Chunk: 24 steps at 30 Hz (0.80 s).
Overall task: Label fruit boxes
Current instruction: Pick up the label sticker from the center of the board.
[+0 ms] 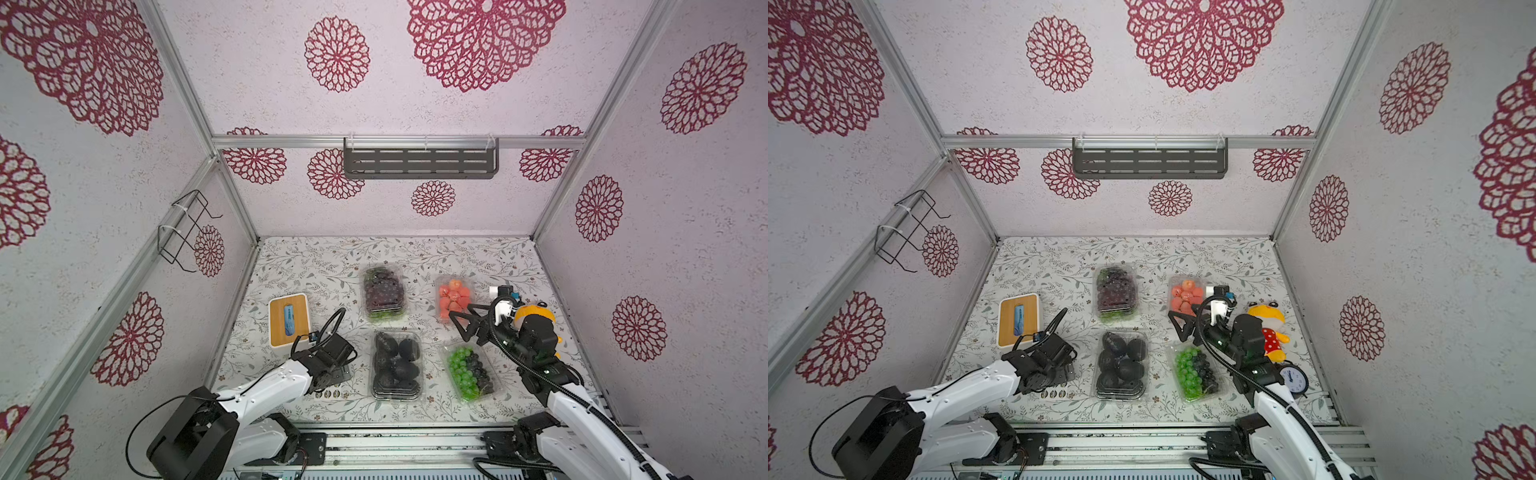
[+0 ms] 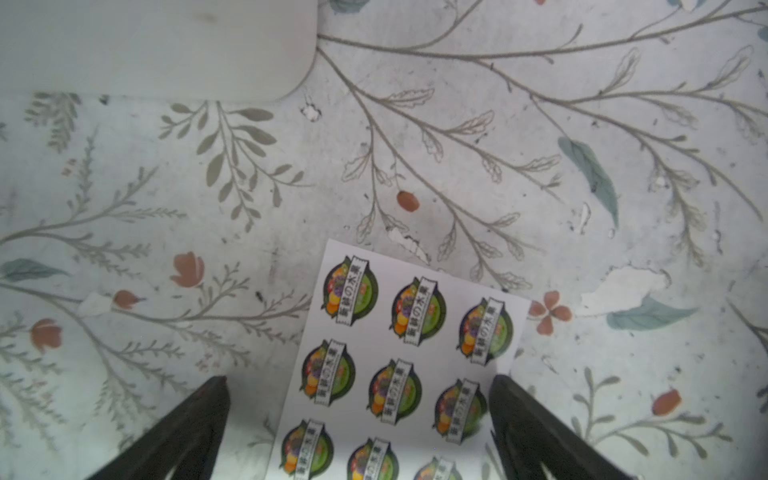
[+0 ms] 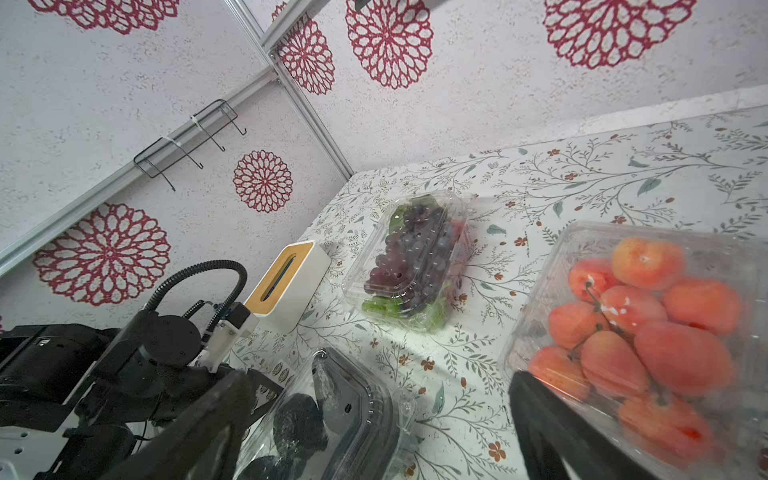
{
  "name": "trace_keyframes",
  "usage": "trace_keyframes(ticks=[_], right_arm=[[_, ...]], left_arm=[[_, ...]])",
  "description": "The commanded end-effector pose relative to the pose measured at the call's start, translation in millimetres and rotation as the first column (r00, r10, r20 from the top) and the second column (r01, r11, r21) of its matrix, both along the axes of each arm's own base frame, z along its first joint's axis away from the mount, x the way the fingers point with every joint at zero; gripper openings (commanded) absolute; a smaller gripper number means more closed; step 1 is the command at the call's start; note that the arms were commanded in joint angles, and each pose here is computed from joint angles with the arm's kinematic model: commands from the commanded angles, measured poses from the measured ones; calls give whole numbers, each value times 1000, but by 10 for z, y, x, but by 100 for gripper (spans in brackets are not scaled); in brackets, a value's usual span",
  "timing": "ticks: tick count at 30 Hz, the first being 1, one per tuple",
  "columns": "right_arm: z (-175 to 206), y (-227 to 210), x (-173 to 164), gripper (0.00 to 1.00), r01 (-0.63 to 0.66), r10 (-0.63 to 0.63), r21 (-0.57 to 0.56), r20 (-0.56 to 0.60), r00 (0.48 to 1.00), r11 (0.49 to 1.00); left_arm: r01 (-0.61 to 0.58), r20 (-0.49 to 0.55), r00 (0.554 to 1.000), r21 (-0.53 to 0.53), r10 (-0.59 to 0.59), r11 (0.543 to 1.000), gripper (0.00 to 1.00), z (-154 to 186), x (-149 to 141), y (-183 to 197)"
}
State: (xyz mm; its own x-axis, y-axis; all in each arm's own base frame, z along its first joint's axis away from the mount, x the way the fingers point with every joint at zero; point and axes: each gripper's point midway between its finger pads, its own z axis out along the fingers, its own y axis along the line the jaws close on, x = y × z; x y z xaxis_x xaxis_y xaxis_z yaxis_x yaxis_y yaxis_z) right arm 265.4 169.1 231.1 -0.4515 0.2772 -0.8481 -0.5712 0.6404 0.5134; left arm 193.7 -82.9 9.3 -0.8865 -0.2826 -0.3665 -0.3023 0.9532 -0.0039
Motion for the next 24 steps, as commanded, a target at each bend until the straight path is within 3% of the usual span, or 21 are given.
trace_keyframes(ticks=[1,4,10,24], right_arm=[[80,2,-3,99,3,-3,4,28,1000,1000],[72,2,-5,99,2,-2,5,27,1000,1000],[64,1,-16,99,1,-1,8,27,1000,1000],[115,-39,-104,99,9,-10,27,53,999,1000]], left_arm=[[-5,-95,995,-4,5,1000,98,-189,-156,-29],[3,-124,992,43,3,999,97,-226,-190,-9],[9,-159,987,35,-3,999,92,-323,-245,-43],[11,-178,984,40,-4,999,61,-381,-318,-81]])
